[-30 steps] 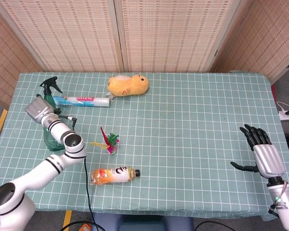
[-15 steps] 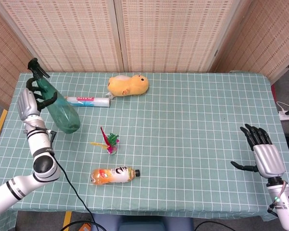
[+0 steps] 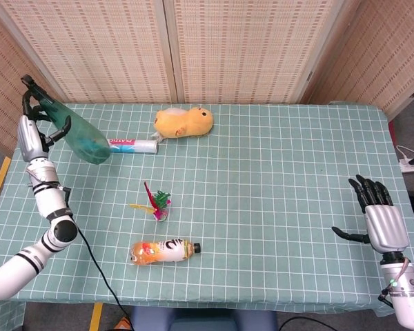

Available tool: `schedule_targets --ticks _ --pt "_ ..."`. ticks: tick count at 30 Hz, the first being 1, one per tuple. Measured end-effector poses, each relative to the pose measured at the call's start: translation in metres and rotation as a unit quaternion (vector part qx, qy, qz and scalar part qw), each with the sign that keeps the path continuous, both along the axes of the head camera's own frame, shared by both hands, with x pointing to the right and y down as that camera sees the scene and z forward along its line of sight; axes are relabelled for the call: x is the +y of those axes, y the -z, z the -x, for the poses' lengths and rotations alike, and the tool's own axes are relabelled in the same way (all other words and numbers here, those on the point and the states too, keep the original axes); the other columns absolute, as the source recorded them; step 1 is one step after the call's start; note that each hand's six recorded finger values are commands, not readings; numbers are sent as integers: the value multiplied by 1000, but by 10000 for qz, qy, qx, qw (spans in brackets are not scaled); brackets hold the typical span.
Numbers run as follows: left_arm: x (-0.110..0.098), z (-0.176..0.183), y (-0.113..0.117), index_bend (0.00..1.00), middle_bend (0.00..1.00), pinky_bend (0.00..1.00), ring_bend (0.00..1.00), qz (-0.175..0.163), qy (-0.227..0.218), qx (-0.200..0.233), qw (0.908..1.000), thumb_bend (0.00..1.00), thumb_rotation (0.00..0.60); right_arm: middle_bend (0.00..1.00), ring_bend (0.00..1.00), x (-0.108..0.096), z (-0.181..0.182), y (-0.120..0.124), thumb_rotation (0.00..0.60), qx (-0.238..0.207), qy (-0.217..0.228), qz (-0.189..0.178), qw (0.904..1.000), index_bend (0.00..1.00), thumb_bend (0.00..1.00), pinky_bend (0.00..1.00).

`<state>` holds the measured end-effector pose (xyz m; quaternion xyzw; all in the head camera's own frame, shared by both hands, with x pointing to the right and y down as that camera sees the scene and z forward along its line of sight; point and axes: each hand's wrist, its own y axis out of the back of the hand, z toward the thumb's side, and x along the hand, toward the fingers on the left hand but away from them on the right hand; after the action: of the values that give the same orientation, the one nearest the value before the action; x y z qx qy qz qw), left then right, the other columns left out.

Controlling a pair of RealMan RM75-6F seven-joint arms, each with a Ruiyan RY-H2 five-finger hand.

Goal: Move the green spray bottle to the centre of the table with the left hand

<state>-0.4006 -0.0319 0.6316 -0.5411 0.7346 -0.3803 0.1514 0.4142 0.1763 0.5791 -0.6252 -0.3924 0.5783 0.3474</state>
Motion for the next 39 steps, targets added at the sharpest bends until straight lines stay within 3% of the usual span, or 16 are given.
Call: schedule_targets --ticks 10,16,23,31,39 --pt "6 2 -29 42 663 197 412 -235 -849 -494 9949 363 600 0 0 0 0 -3 600 121 -80 110 9998 46 0 0" --pt "9 -4 -41 35 663 192 412 -269 -1129 -204 9930 363 600 0 0 0 2 -5 600 277 -17 122 9995 46 0 0" --pt "25 -20 -45 27 663 186 409 -255 -1792 39 9835 357 600 0 0 0 3 -6 600 388 20 120 9992 45 0 0" --pt "30 -18 -38 24 661 177 401 -356 -1897 283 9808 351 600 0 0 0 4 -7 600 506 70 111 9986 45 0 0" --pt "37 -22 -31 20 660 167 400 -530 -2039 919 9732 347 600 0 0 0 5 -6 600 632 54 31 9980 46 0 0"
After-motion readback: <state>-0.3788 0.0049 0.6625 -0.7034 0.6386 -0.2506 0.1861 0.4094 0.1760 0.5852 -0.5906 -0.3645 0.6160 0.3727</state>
